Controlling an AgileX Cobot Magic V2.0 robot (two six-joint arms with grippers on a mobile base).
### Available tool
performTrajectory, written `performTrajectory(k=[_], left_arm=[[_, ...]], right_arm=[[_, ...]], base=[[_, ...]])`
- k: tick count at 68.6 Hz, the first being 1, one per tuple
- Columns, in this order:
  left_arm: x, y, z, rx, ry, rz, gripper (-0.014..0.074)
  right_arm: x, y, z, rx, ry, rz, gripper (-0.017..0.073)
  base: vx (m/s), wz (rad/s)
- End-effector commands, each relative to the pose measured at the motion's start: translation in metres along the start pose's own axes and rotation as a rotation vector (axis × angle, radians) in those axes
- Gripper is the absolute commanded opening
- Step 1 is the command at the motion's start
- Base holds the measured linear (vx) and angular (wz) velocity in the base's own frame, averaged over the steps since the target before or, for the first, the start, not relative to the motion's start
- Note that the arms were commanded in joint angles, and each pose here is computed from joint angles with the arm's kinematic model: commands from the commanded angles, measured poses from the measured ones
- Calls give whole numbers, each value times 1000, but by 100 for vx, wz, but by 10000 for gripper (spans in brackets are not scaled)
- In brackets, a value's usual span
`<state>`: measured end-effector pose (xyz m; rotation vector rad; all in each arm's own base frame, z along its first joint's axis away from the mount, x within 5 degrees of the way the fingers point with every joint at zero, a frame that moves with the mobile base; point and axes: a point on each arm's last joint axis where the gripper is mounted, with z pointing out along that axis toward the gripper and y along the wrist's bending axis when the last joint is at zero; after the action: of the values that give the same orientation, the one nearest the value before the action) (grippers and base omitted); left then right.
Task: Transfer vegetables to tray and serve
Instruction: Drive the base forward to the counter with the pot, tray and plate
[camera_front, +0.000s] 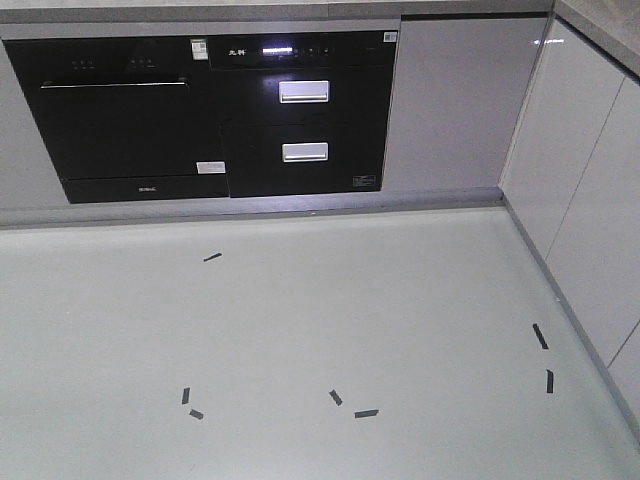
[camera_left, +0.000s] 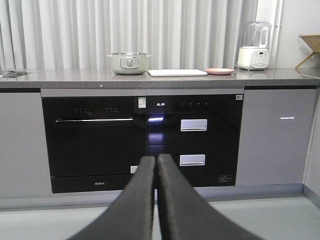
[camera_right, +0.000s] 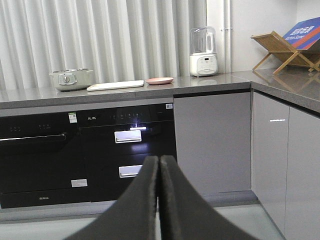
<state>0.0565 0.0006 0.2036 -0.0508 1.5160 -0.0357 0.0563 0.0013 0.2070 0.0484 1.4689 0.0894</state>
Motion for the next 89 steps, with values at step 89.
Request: performTrajectory(k=[89], left_arm=[[-4,0,-1,5,-80,-11,-6]], right_arm=[[-5,1,0,-6,-75,-3,-8]], base=[[0,0]])
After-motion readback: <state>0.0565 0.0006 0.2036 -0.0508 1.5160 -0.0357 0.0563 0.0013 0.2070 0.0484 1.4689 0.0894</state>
